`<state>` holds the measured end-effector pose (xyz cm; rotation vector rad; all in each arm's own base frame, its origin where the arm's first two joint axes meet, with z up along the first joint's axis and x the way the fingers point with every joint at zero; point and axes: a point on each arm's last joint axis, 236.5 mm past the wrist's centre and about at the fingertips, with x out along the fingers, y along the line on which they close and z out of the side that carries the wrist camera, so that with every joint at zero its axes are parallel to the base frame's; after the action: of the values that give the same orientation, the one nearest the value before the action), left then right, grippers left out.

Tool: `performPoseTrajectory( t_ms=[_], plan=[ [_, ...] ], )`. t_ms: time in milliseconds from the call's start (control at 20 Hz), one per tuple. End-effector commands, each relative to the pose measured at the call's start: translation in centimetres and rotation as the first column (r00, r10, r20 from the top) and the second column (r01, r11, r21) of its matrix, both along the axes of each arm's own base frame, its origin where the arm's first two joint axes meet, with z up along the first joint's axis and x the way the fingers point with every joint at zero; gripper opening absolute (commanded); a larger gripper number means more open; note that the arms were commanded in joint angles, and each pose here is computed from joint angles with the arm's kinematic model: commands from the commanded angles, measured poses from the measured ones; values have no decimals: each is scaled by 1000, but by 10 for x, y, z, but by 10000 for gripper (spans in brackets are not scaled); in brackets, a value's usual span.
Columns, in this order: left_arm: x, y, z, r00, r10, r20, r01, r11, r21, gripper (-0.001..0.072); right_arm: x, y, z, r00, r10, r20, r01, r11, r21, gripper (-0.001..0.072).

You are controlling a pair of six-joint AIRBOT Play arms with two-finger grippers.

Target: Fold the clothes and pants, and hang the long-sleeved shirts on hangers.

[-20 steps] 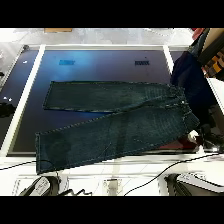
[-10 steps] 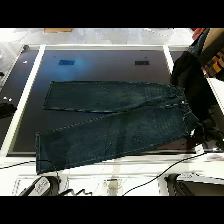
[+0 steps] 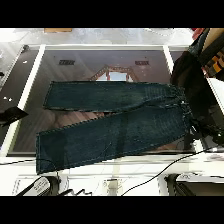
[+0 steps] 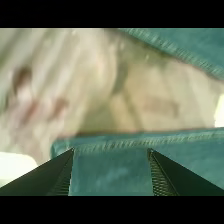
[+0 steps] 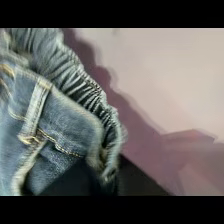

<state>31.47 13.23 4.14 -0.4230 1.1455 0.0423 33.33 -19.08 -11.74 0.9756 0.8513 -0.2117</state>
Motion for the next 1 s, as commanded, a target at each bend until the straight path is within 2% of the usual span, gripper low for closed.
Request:
performPoseTrajectory(
  t_ms=[0,50,200,400,500,700,850,950],
  plan=[
    [-44,21,-24,967,116,-225,-107,993,54,538,12,14,6,998,59,17,-59,998,1,67],
    [-62,25,-28,948,119,-297,-99,992,82,535,13,14,10,997,72,23,-72,997,-1,38],
    [-116,22,-37,861,93,-501,-60,995,81,534,18,10,22,995,84,45,-83,996,-23,37],
    [-172,-5,-62,753,71,-655,-138,989,-52,524,21,10,30,994,93,60,-92,995,-31,37],
    [-191,-14,-79,733,43,-679,-146,985,-96,524,21,11,31,993,96,62,-95,995,-26,37],
    [-207,-25,-109,764,-40,-644,-70,987,-144,523,21,13,31,993,102,65,-101,995,-19,37],
    [-225,-47,-124,740,-146,-657,-11,974,-228,524,21,14,31,993,100,65,-99,995,-16,37],
    [-233,-55,-133,733,-169,-659,1,969,-248,523,21,14,32,993,98,65,-98,995,-13,37]
  ],
)
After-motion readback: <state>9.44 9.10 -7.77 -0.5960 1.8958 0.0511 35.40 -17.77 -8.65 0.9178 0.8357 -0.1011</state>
